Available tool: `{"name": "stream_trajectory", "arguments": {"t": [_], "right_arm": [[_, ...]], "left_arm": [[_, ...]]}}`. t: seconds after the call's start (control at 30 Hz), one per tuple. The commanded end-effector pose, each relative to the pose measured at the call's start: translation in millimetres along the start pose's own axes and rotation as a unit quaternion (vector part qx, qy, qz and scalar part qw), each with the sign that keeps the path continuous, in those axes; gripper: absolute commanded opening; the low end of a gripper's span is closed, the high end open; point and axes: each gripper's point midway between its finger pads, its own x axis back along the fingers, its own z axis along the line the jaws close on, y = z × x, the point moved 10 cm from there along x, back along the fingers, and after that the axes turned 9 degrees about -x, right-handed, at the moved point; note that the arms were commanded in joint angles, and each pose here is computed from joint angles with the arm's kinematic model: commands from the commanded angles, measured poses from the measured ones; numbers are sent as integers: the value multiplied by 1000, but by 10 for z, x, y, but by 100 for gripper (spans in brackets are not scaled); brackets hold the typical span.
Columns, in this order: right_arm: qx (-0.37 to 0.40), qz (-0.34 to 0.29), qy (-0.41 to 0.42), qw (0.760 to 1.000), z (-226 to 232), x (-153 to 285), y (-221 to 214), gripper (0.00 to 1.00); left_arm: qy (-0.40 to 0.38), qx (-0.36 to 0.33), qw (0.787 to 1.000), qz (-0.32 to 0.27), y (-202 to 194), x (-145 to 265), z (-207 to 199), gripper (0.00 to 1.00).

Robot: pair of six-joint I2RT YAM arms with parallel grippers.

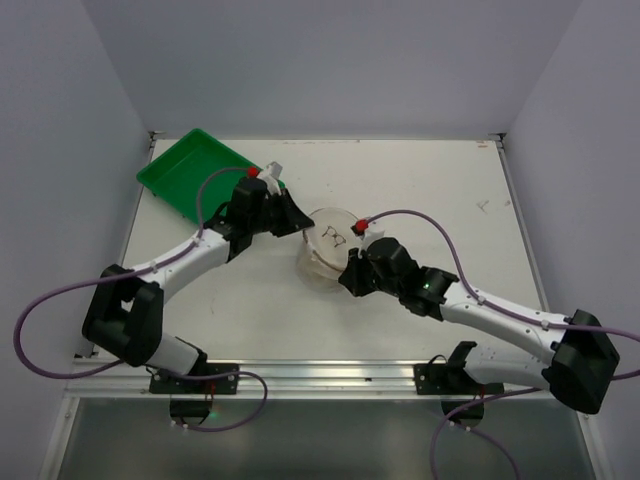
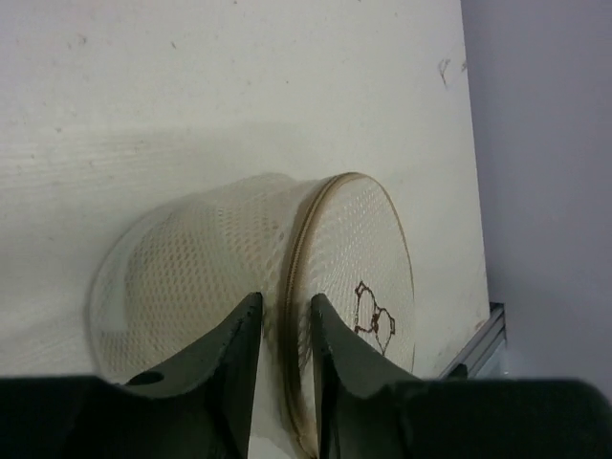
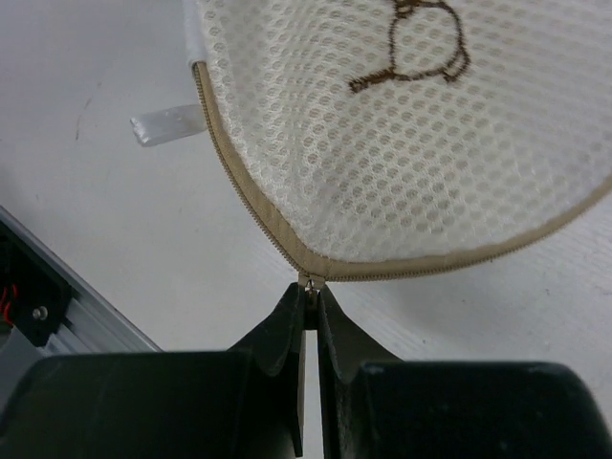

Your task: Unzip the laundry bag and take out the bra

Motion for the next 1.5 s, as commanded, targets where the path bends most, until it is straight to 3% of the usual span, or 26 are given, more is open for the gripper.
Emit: {"name": "stream_trajectory", "arguments": {"t": [0.0, 0.07, 0.1, 0.2, 0.27, 0.37, 0.57, 0.67, 0.77, 0.8, 0.9, 1.1, 1.2, 1.37, 1.47], "right_arm": [[-12, 15, 51, 999, 211, -57, 101, 0], [-25, -8, 66, 998, 353, -123, 240, 0], [-41, -7, 52, 998, 371, -218, 246, 0], [-61, -29, 52, 996, 522, -335, 405, 0], [-62, -27, 51, 996, 596, -450, 441, 0], [-61, -21, 48, 997, 636, -570, 417, 0], [-63, -1, 52, 997, 660, -696, 351, 0], [-59, -1, 50, 997, 636, -649, 329, 0], [-51, 1, 41, 998, 566, -582, 273, 0], [-47, -2, 40, 998, 543, -516, 274, 0], [-25, -5, 11, 1000, 350, -395, 190, 0], [-36, -6, -71, 997, -317, -101, 35, 0], [-53, -18, -104, 993, -569, 49, 75, 0], [-37, 10, -15, 999, -341, 21, 189, 0], [-39, 29, 41, 998, -124, -86, 265, 0]], "left_arm": [[-14, -53, 998, -24, 370, -2, -101, 33], [9, -11, 998, -56, 370, 98, -119, 57], [20, 5, 998, -64, 346, 152, -111, 80], [74, 51, 991, -96, 197, 394, -21, 97], [88, 77, 986, -116, 40, 557, 43, 97], [79, 88, 986, -116, -183, 650, 32, 93], [44, 74, 994, -68, -455, 456, -184, 77], [46, 76, 994, -65, -458, 341, -183, 65], [48, 76, 994, -63, -445, 273, -179, 41], [49, 70, 994, -62, -440, 270, -179, 23], [72, 53, 993, -79, -362, 272, -163, 0], [89, 33, 994, -61, -221, 345, 97, 0], [72, -27, 996, -46, -113, 347, 180, 0], [37, -114, 993, 3, 197, 91, 72, 0], [17, -131, 991, 1, 438, -96, -29, 9]]}}
